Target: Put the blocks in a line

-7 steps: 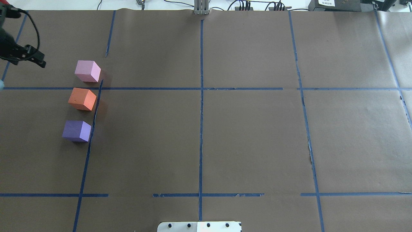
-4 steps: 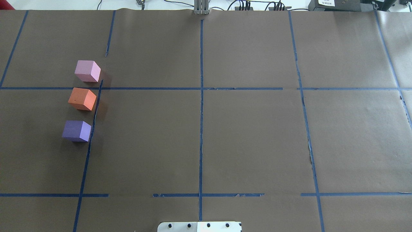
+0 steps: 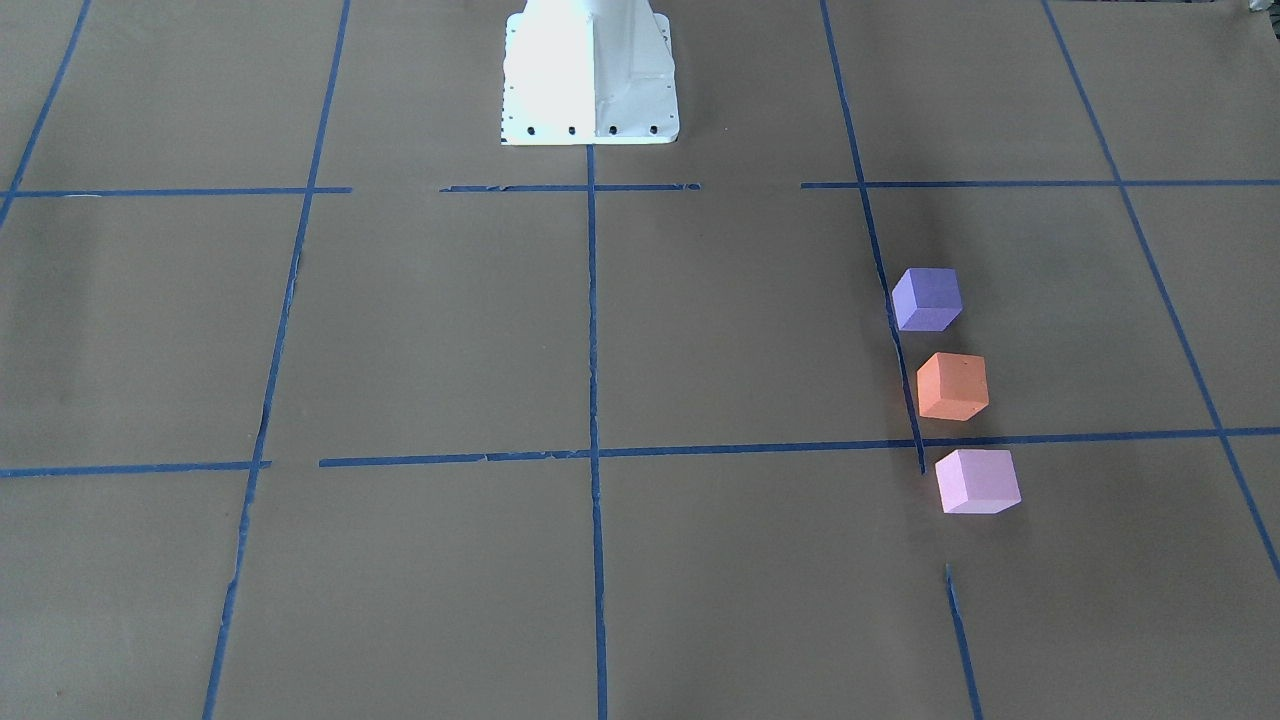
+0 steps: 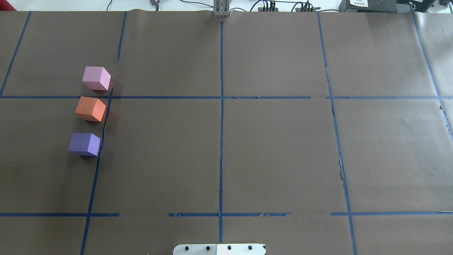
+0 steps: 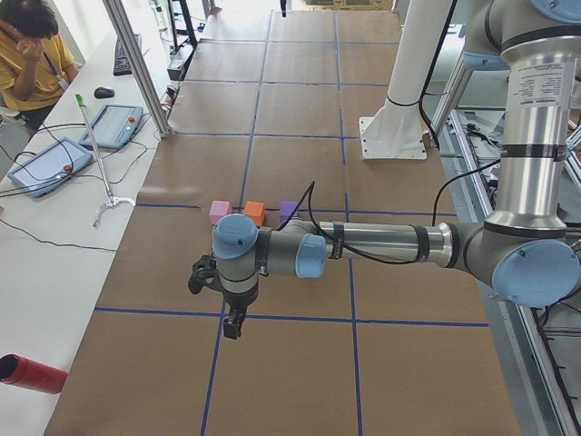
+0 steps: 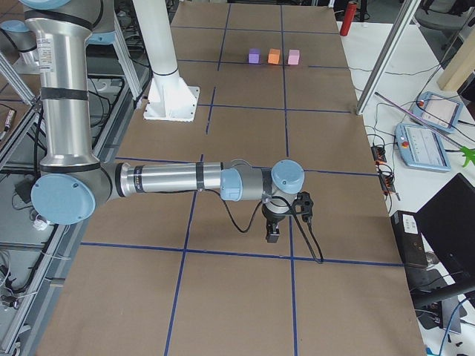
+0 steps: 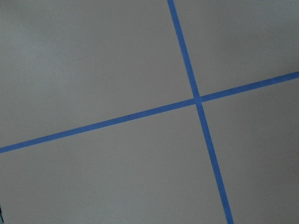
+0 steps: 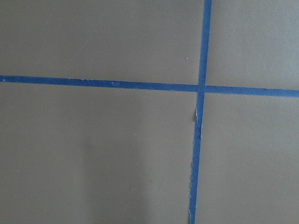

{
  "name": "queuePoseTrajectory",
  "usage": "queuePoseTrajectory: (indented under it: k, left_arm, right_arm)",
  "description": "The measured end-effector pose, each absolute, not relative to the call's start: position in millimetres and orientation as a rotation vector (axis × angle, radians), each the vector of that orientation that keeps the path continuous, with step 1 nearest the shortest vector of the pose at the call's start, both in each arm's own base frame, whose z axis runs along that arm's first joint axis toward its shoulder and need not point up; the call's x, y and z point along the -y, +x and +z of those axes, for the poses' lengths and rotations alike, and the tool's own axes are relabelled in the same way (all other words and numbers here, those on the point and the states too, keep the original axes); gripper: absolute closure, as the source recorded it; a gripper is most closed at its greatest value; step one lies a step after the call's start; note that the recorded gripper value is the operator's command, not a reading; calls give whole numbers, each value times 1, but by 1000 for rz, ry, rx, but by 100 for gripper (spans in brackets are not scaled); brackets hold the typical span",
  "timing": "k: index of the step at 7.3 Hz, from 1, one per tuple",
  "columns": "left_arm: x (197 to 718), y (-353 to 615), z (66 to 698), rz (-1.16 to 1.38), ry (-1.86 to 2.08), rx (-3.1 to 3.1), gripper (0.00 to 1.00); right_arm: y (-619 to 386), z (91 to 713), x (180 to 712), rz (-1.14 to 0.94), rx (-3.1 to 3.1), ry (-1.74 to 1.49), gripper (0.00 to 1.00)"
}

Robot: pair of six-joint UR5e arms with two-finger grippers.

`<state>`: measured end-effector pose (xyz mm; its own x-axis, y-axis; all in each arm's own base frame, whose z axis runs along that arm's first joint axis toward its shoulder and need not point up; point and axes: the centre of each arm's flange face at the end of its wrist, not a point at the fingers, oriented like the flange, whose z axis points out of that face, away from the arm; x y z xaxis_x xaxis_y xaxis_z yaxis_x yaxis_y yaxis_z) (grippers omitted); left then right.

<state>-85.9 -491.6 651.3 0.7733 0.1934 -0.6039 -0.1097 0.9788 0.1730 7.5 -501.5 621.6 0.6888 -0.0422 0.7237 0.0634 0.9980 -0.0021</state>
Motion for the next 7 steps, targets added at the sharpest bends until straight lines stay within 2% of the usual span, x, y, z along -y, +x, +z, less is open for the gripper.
queuePoseTrajectory:
  k: [7]
  left_arm:
    - [489, -85, 642, 106, 132, -752, 0]
  right_arm:
    - [7, 621, 501, -59, 809, -27, 0]
